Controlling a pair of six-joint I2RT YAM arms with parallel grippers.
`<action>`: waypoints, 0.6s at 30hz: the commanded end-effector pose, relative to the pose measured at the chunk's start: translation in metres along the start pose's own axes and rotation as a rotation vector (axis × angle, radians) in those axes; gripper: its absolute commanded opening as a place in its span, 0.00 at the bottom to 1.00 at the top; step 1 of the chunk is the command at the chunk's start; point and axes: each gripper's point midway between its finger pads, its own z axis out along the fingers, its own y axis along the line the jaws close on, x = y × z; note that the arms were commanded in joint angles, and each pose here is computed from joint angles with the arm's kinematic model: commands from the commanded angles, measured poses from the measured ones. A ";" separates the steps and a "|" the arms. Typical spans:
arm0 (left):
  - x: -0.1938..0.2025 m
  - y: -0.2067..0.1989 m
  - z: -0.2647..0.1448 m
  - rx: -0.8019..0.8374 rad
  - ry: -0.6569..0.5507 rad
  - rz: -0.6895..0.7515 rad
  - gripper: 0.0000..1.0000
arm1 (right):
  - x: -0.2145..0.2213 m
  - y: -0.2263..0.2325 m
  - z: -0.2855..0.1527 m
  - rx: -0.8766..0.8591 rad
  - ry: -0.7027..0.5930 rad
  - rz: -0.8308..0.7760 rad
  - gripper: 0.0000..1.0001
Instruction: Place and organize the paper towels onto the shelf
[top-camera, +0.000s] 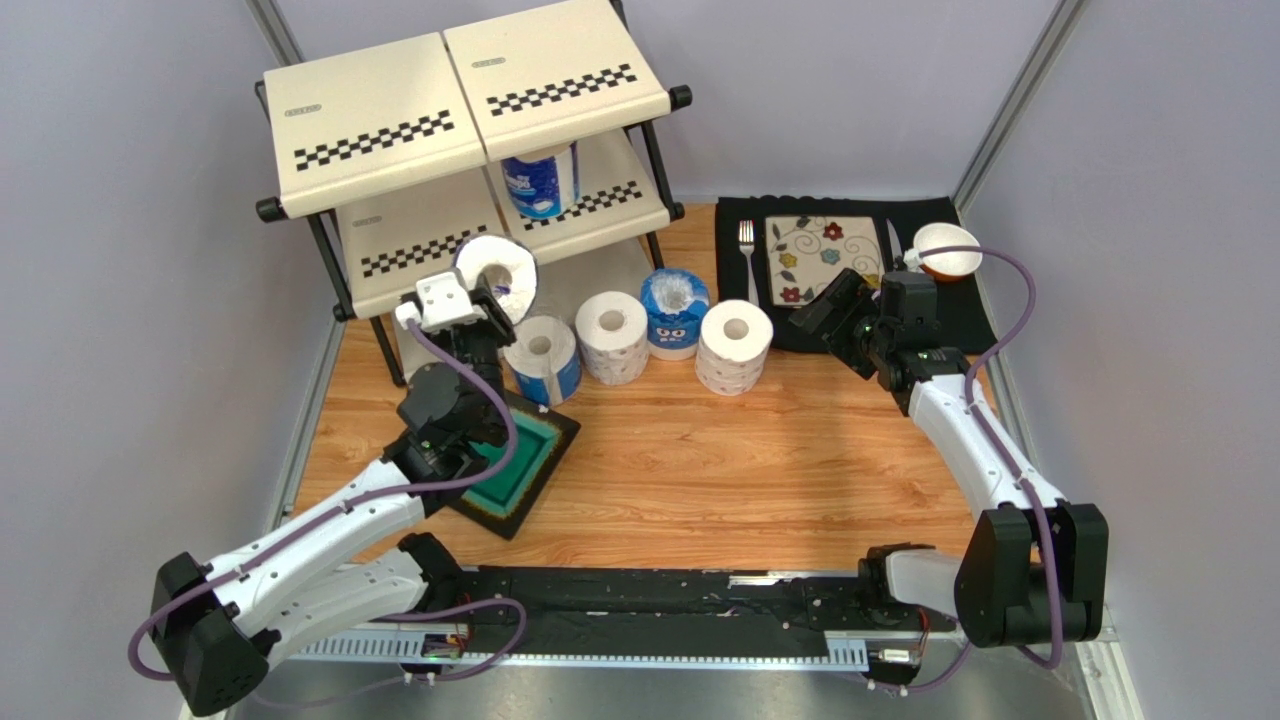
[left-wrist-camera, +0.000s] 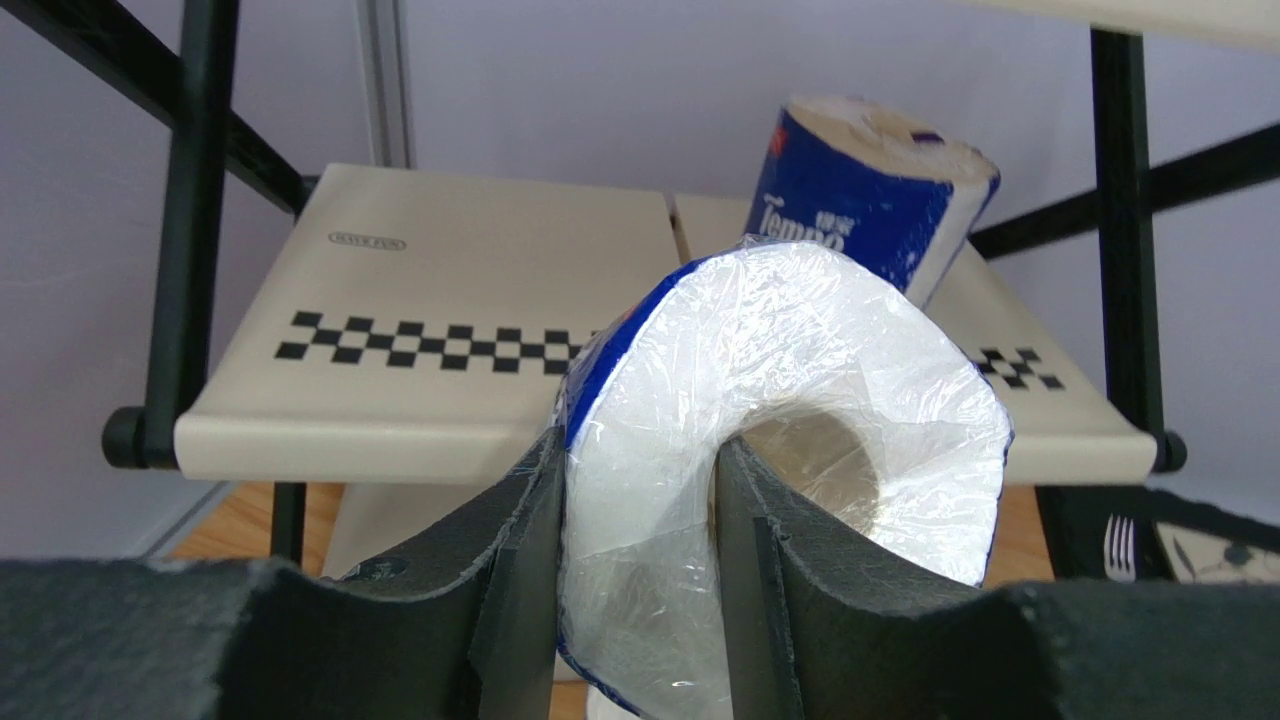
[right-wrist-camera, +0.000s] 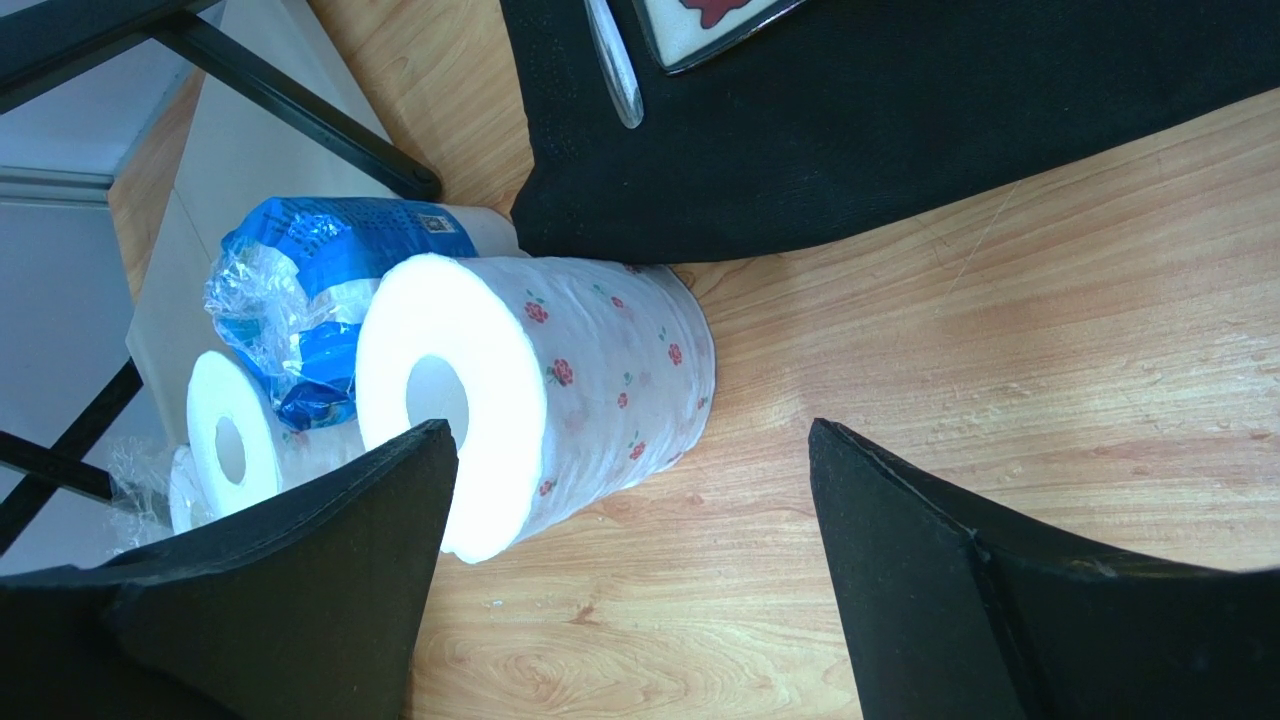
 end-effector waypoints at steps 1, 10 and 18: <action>-0.063 0.014 0.011 -0.045 -0.169 -0.147 0.18 | -0.009 0.011 -0.002 -0.039 -0.027 0.006 0.91; -0.067 0.013 0.038 -0.054 -0.173 -0.138 0.19 | -0.006 0.009 0.000 -0.036 -0.018 0.008 0.91; -0.065 0.016 0.054 -0.056 -0.180 -0.141 0.19 | -0.008 0.010 -0.001 -0.039 -0.022 0.008 0.91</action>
